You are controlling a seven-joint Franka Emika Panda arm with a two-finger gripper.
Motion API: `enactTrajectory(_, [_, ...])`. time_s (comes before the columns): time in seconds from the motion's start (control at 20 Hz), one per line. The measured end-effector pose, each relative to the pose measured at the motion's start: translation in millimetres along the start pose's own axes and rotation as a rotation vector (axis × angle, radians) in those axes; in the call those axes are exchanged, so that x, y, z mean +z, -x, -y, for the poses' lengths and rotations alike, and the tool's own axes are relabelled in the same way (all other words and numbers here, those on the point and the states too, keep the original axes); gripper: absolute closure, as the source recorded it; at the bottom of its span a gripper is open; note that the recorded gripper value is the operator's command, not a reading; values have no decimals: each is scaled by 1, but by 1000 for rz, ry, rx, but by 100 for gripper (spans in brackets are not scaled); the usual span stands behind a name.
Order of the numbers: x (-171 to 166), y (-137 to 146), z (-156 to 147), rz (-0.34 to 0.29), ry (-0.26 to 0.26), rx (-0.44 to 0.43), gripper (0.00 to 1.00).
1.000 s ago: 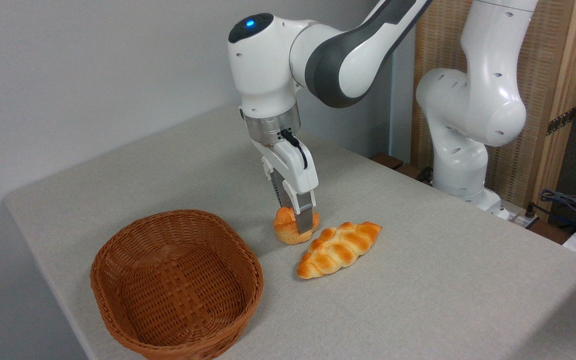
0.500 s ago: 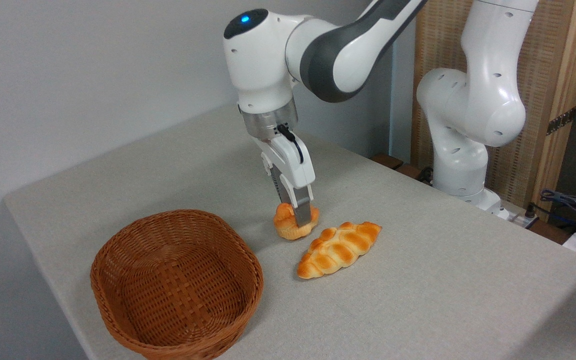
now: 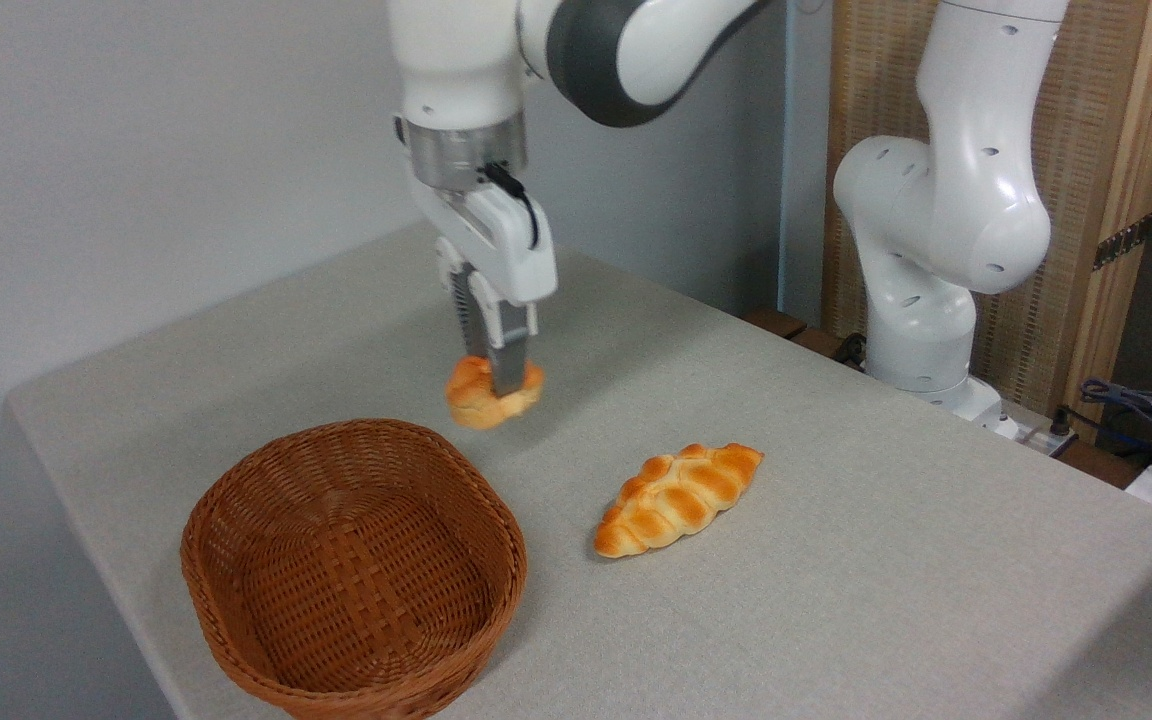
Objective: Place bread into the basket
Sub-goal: 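Lift the bun and carry it over the wicker basket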
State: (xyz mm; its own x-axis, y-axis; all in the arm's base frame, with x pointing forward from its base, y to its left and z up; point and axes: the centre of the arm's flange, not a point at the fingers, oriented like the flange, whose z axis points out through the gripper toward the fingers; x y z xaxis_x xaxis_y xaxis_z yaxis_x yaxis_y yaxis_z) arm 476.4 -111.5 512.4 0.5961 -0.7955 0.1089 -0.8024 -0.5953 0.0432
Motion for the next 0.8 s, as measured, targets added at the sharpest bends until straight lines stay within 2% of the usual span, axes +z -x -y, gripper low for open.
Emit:
enactTrajectory(0.1, [-9, -17, 13, -19, -12, -12, 60])
enactTrajectory(0.25, [-16, -42, 37, -67, 2, -52, 56])
enactTrajectory(0.45, [-7, -79, 71, -75, -9, -108, 54])
enactTrajectory(0.55, [4, -89, 79, -64, -5, -111, 45])
enactTrajectory(0.65, [12, -93, 84, -59, -5, -112, 22])
enactTrajectory(0.7, [14, -94, 85, -59, -5, -112, 20])
enactTrajectory(0.8, [13, -95, 85, -61, -7, -112, 1])
